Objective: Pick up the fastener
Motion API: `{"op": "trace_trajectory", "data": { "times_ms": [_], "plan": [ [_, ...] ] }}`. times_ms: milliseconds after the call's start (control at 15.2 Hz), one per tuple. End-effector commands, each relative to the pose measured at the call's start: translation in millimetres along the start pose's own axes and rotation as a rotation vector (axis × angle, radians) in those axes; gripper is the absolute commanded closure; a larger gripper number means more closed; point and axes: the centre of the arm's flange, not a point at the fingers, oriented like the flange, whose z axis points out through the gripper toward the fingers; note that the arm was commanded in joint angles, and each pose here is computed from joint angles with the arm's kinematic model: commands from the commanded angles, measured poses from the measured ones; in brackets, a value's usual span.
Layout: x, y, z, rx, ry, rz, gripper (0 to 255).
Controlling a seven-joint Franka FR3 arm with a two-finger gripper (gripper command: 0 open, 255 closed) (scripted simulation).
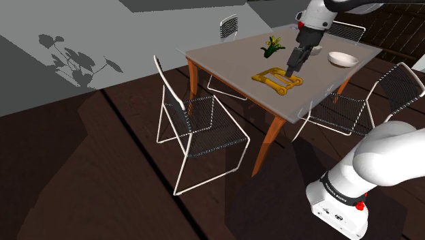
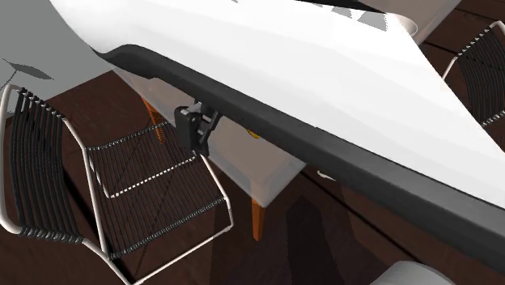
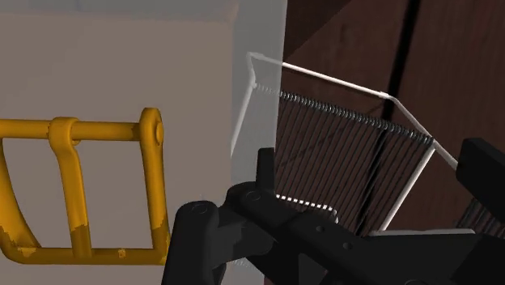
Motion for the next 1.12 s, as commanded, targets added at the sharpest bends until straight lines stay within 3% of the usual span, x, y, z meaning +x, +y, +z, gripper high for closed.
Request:
{"op": "trace_trajectory", "data": {
  "times_ms": [0, 1056],
  "plan": [
    [11.1, 22.6, 9.8, -0.006, 0.003, 0.009, 0],
    [92.0, 198.8, 77.2, -0.041, 0.021, 0.086, 0]
  ]
}}
